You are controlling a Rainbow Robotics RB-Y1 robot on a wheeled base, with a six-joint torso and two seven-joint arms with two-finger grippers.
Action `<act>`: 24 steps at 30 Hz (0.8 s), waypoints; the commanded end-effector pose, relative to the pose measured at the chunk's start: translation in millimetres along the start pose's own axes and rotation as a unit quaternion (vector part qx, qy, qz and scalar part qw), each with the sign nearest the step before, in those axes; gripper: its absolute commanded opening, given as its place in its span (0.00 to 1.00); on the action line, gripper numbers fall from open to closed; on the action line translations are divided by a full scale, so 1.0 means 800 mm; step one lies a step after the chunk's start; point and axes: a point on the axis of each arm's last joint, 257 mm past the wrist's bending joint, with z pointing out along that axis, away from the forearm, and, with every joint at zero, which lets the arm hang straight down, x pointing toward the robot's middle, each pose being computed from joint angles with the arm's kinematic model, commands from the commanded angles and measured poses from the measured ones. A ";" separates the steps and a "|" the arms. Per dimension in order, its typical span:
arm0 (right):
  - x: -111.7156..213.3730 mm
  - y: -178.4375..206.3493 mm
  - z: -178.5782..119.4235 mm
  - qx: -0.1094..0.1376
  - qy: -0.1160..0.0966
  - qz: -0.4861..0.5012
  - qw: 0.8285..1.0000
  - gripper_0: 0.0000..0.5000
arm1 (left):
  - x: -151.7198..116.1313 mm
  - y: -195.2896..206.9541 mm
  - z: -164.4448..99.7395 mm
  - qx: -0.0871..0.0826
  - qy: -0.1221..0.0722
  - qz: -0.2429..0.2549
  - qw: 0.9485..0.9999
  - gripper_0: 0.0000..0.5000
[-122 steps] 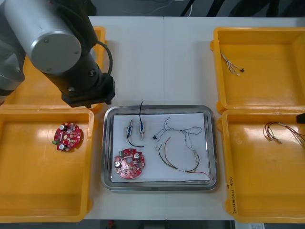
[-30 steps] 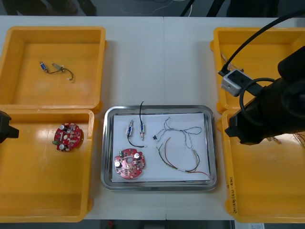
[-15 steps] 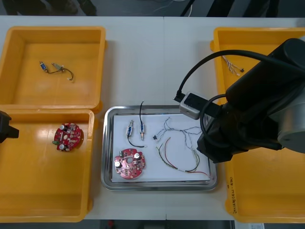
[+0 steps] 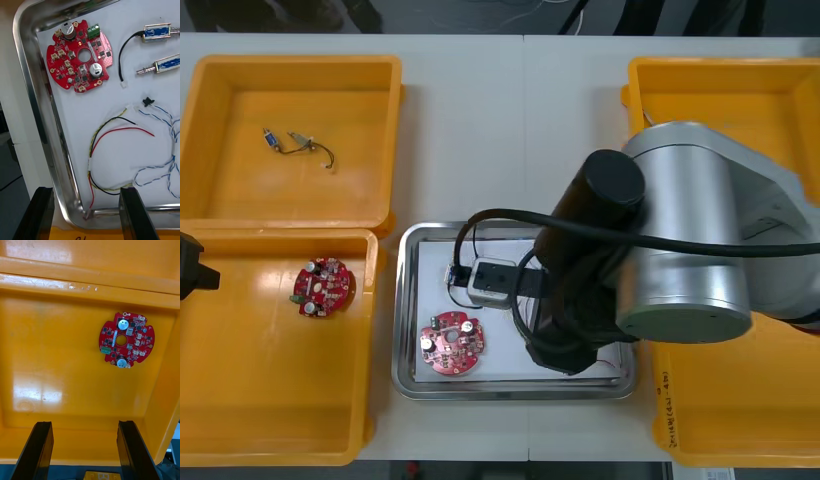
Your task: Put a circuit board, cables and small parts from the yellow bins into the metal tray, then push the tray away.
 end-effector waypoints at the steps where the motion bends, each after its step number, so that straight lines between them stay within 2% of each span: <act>1: -0.031 0.017 0.016 -0.009 0.000 -0.075 0.997 1.00 | -0.004 0.018 -0.015 -0.026 -0.011 0.038 0.999 1.00; 4: -0.032 0.029 0.029 -0.021 0.012 -0.088 0.996 1.00 | -0.004 0.018 -0.015 -0.026 -0.011 0.038 0.999 1.00; 8: -0.032 0.040 0.039 -0.025 0.021 -0.106 0.994 1.00 | -0.004 0.018 -0.015 -0.026 -0.011 0.038 0.999 1.00; 15: -0.018 0.054 0.065 -0.021 0.041 -0.125 0.991 1.00 | -0.004 0.018 -0.015 -0.026 -0.011 0.038 0.999 1.00; 24: -0.016 0.060 0.094 -0.010 0.053 -0.136 0.989 1.00 | -0.004 0.018 -0.015 -0.026 -0.011 0.038 0.999 1.00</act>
